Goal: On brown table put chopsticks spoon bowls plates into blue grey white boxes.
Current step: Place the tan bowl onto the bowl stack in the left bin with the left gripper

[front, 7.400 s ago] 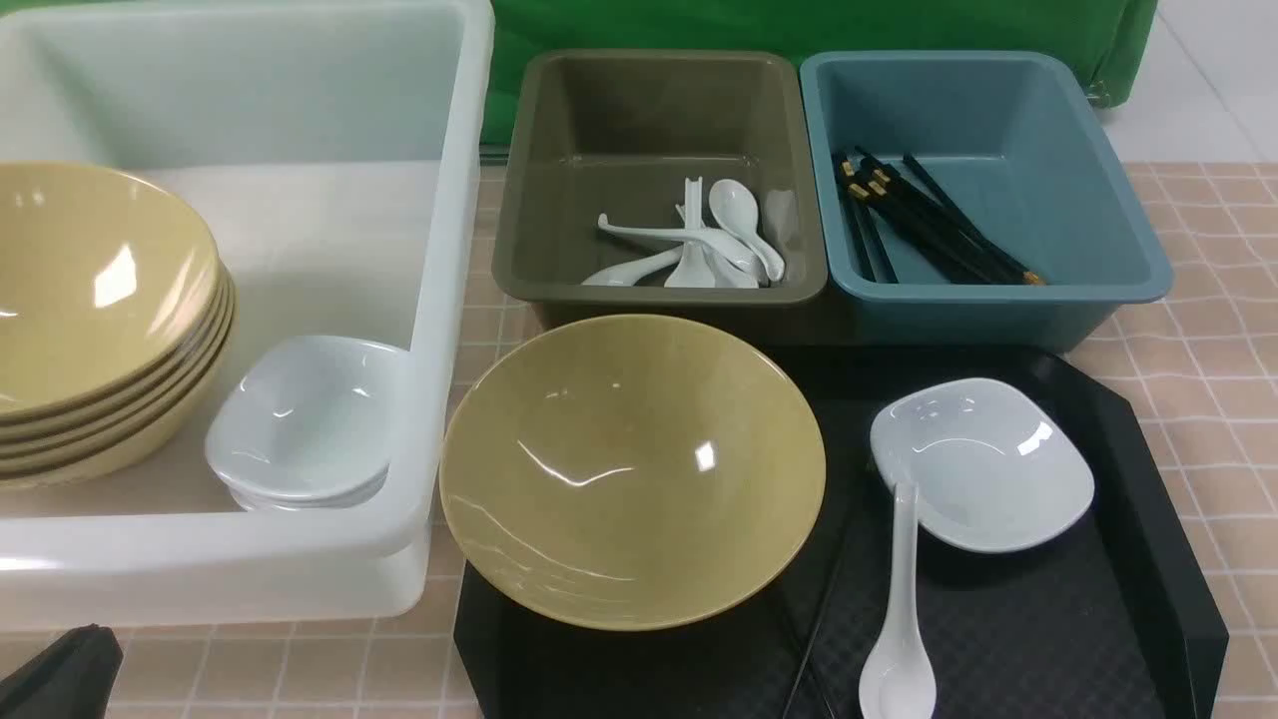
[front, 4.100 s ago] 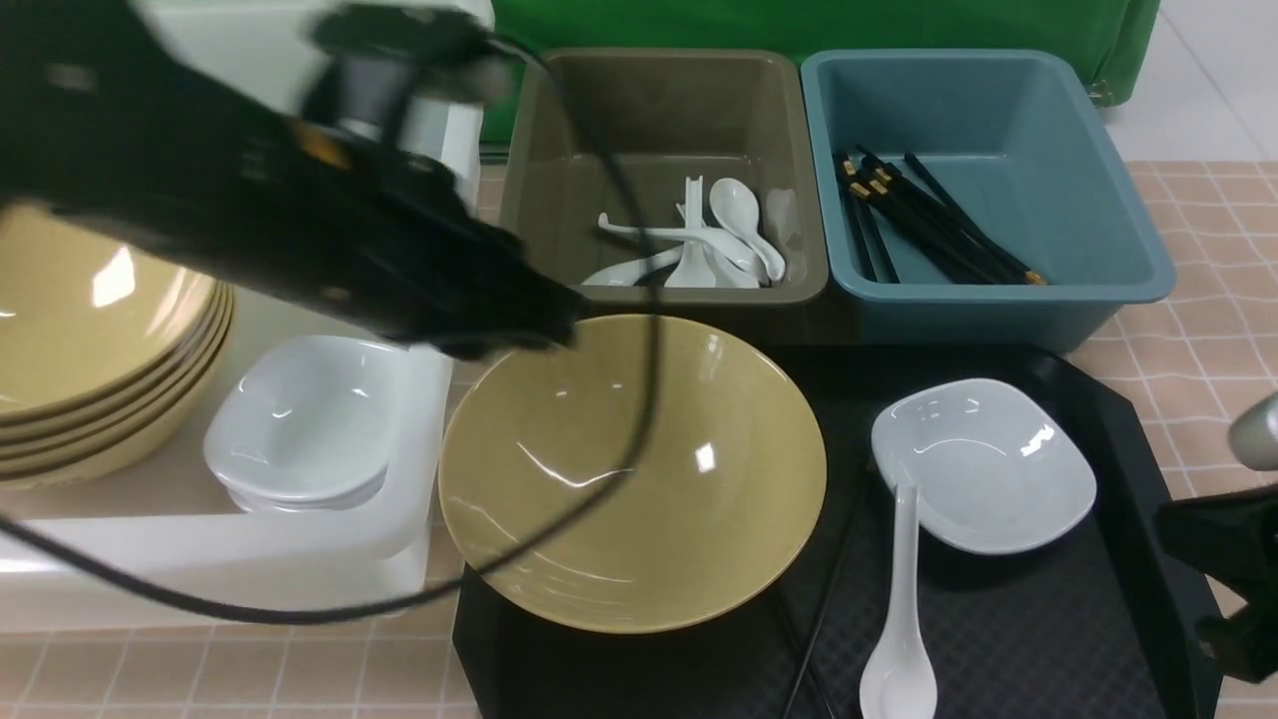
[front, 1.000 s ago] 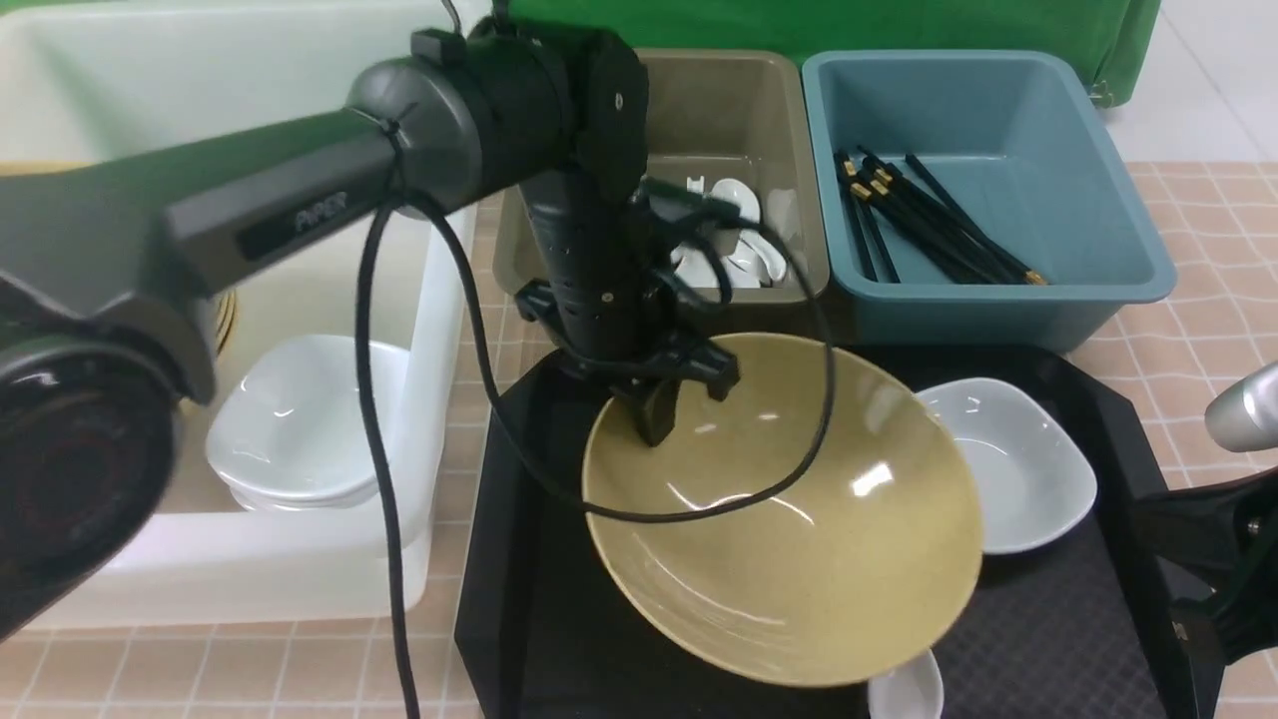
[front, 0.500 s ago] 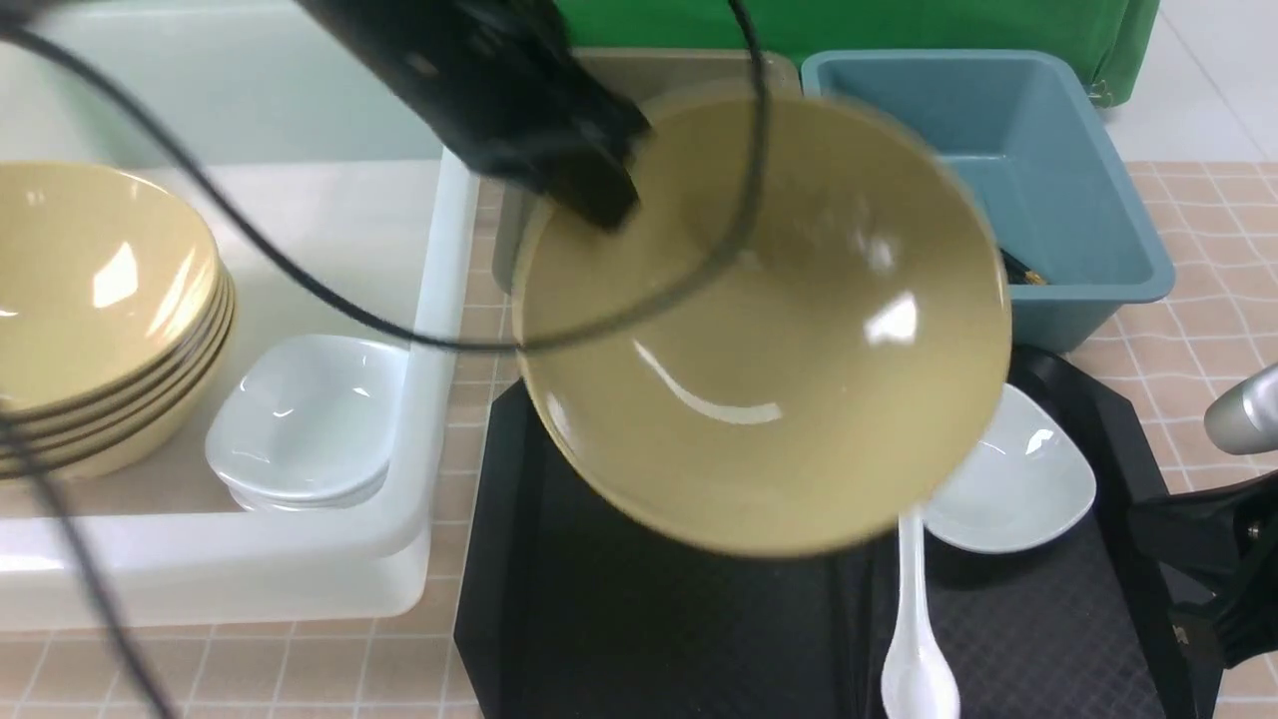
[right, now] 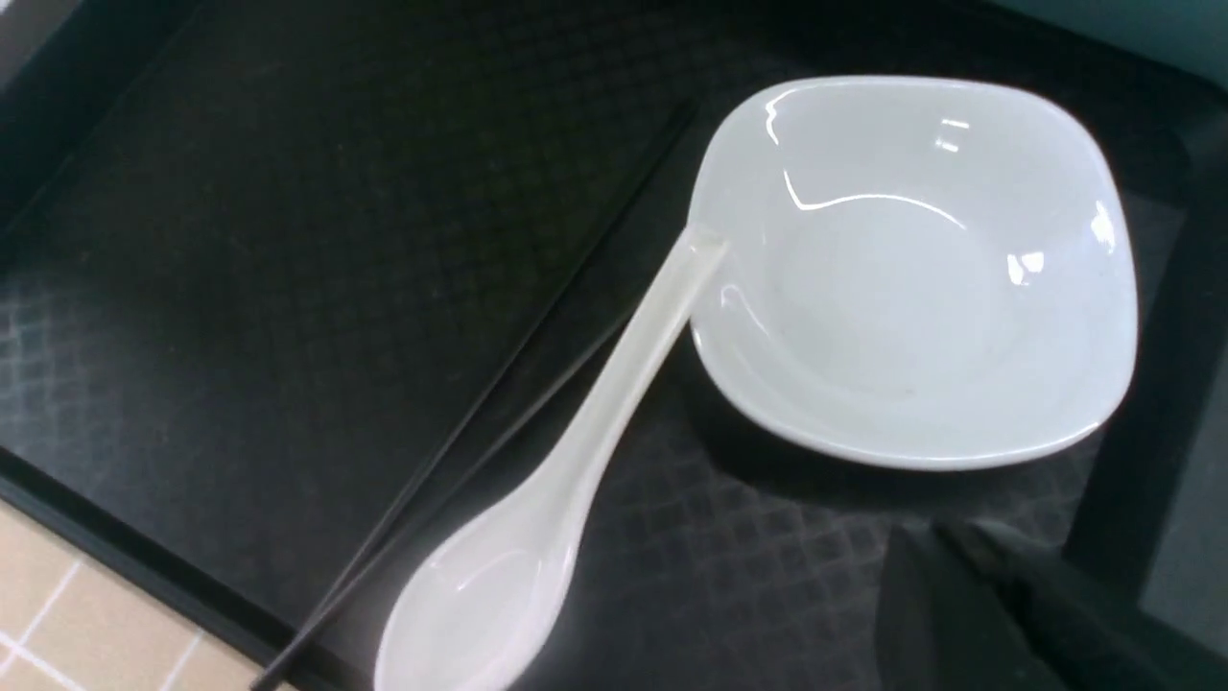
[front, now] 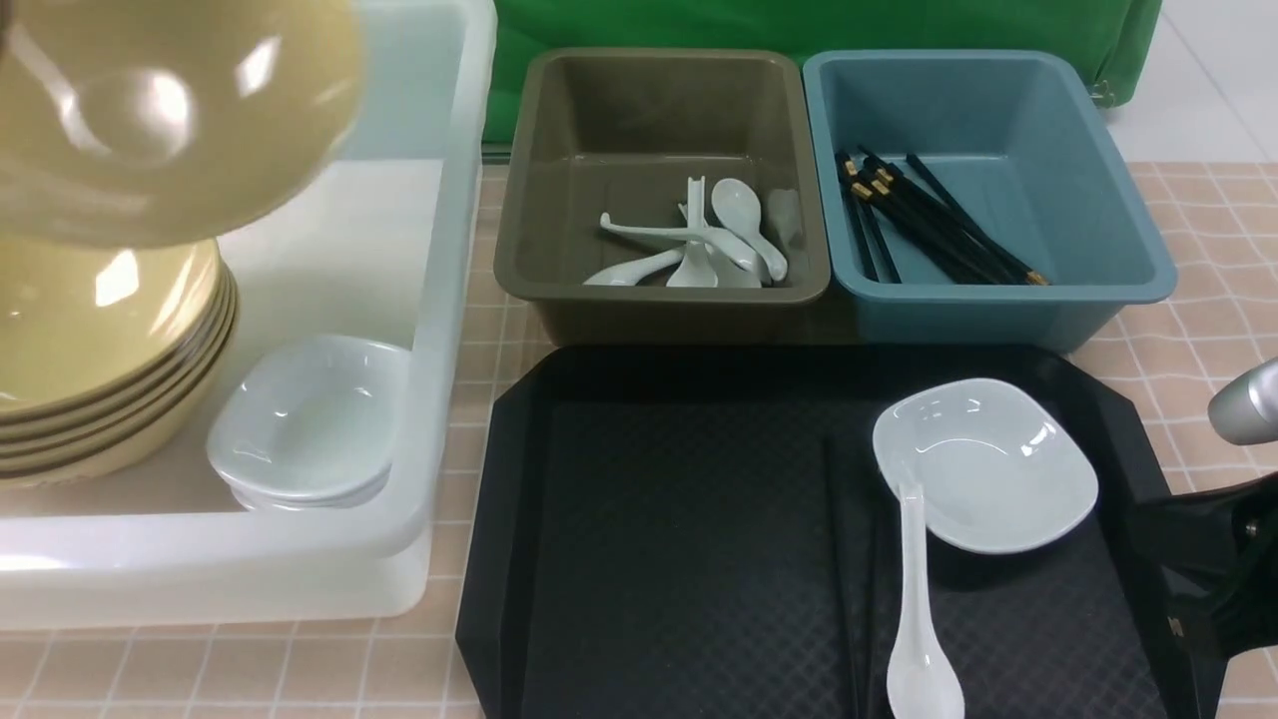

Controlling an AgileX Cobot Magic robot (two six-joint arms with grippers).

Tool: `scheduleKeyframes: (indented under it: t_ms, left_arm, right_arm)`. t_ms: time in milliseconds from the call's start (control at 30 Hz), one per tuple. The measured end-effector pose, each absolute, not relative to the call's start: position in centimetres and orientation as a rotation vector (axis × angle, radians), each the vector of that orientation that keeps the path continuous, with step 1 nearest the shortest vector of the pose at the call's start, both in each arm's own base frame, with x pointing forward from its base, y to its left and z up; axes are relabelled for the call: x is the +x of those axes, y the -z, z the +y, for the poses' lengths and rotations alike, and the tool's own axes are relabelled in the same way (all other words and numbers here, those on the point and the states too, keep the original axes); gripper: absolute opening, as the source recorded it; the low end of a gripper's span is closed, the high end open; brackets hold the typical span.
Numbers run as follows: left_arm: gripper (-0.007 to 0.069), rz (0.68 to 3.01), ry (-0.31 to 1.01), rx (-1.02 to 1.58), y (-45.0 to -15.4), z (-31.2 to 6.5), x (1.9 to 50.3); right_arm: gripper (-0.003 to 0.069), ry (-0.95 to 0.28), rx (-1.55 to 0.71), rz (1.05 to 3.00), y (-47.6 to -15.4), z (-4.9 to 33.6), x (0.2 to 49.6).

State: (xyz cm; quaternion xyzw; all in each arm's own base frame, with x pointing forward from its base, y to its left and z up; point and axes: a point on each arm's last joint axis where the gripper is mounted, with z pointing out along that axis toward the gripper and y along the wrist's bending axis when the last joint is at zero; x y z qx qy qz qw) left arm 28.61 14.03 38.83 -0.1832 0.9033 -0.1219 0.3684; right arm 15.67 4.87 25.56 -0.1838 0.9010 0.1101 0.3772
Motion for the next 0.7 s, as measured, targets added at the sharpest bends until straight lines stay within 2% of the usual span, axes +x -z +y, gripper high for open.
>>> scheduleKeyframes:
  t_ms: [100,300,433,533,633,667,700]
  left_arm:
    - [0.0008,2.323,0.265,-0.588,-37.0,16.1,27.6]
    - [0.0011,2.350,0.192,-0.714,-34.4,17.1,27.1]
    - [0.0031,2.361,0.120,-0.746,-33.9,17.6,26.9]
    - [0.0095,2.348,0.044,-0.763,-34.0,18.1,26.8]
    - [0.0200,2.307,0.058,-0.779,-34.2,18.2,27.0]
    - [0.0209,2.305,0.062,-0.781,-34.2,18.1,27.0]
    - [0.0275,2.289,0.091,-0.792,-34.3,18.0,27.1]
  right_arm:
    - [0.0048,-0.284,-0.466,2.303,-25.6,4.9,15.7]
    - [0.0048,-0.291,-0.459,2.304,-25.6,4.9,15.7]
    - [0.0048,-0.294,-0.457,2.304,-25.6,4.9,15.7]
    - [0.0048,-0.295,-0.456,2.304,-25.6,4.9,15.7]
    - [0.0049,-0.305,-0.448,2.304,-25.6,5.0,15.7]
    - [0.0049,-0.306,-0.447,2.303,-25.6,5.0,15.7]
    - [0.0049,-0.312,-0.442,2.303,-25.6,5.0,15.7]
